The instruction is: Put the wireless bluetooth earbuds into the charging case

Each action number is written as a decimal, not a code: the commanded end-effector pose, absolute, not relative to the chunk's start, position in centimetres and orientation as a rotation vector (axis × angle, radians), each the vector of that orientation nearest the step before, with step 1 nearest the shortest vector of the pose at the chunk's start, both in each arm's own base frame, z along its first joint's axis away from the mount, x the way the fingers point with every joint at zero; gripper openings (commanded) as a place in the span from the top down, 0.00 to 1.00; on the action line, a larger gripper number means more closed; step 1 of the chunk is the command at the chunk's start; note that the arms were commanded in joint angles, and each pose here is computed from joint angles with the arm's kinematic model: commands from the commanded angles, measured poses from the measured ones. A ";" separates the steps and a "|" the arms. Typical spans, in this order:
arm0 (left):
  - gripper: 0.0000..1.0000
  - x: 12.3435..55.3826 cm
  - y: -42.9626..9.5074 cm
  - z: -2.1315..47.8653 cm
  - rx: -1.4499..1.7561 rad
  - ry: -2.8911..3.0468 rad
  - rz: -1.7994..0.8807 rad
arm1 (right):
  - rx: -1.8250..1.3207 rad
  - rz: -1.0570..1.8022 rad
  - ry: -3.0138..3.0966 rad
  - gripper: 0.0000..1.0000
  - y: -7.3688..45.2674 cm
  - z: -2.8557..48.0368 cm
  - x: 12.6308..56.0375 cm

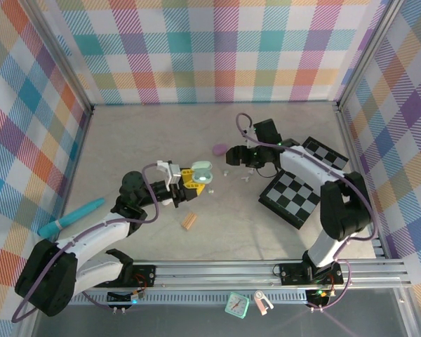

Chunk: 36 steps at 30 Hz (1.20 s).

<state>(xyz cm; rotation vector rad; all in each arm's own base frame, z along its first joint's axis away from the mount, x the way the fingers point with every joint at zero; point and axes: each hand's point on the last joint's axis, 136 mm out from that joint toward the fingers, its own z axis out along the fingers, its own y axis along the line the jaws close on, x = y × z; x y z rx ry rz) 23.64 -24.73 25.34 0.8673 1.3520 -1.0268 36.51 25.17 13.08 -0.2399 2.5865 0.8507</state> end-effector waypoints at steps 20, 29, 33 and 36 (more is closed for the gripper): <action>0.71 35.0 -12.5 26.9 0.346 1.422 -0.673 | -0.824 0.219 2.544 0.40 31.8 7.1 32.1; 0.71 35.4 -11.6 27.2 0.323 1.429 -0.647 | -1.004 -0.054 2.474 0.48 34.0 5.1 31.4; 0.71 35.4 -11.6 27.2 0.326 1.430 -0.649 | -1.041 -0.109 2.471 0.53 34.1 4.5 31.3; 0.71 35.6 -11.5 27.1 0.325 1.434 -0.651 | -1.063 -0.136 2.473 0.55 34.2 4.0 31.2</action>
